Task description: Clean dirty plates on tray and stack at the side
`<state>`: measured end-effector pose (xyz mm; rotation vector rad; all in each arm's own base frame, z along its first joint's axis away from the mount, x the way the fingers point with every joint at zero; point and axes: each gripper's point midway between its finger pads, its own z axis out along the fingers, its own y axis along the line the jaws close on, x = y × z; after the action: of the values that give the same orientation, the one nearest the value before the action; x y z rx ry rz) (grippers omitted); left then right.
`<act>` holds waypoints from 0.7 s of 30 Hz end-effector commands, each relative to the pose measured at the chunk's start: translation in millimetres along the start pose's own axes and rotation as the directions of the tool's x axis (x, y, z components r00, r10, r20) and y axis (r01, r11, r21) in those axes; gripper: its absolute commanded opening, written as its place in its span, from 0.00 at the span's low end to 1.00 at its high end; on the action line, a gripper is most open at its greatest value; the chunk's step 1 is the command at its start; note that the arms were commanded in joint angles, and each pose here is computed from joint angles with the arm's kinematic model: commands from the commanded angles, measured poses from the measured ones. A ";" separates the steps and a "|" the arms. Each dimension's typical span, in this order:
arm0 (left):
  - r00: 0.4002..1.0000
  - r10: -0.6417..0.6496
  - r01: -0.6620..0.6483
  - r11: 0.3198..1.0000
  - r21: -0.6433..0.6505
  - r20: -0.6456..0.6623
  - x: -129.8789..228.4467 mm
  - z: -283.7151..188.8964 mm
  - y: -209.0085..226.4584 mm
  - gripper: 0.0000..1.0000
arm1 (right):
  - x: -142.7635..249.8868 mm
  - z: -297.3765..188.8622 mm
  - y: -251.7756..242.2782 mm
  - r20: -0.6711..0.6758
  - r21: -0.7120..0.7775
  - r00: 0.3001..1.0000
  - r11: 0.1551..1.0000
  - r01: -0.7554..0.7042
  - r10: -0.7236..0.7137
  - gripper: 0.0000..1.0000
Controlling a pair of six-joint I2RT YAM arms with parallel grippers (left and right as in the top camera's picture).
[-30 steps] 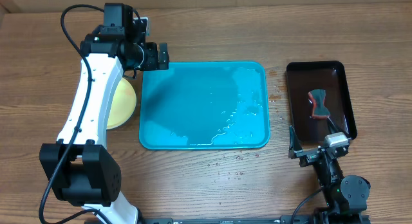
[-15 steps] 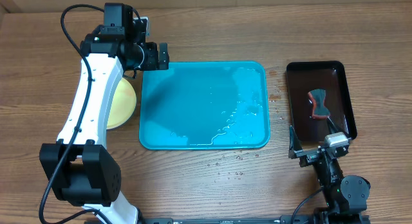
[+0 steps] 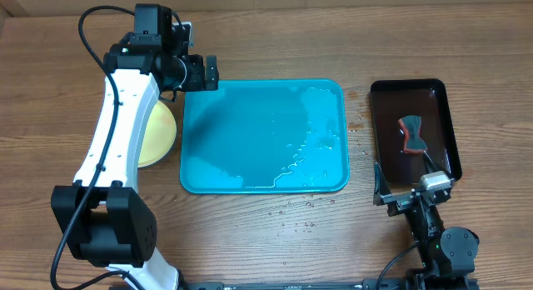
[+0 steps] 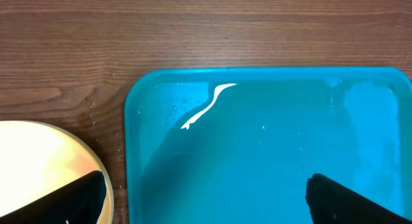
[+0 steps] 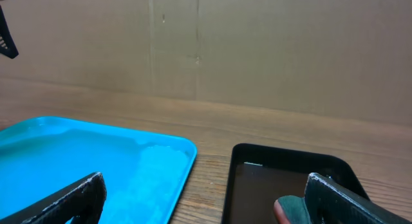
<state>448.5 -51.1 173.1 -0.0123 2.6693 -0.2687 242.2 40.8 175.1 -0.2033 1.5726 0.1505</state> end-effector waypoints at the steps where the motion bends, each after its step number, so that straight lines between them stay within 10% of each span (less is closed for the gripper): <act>1: 1.000 0.011 -0.011 1.000 0.009 0.023 -4.8 -9.5 -2.9 1.00 | 1.9 0.1 0.0 0.004 0.004 1.000 1.000 -0.003 0.003 1.00; 21: 0.859 0.223 -0.169 0.973 -0.156 0.461 -34.6 -147.1 -6.3 1.00 | 1.9 0.1 0.0 0.004 0.004 1.000 1.000 -0.003 0.003 1.00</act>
<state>432.6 -32.3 310.6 0.0784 2.2155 -0.0993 242.2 40.8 175.0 -0.2033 1.5729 0.1506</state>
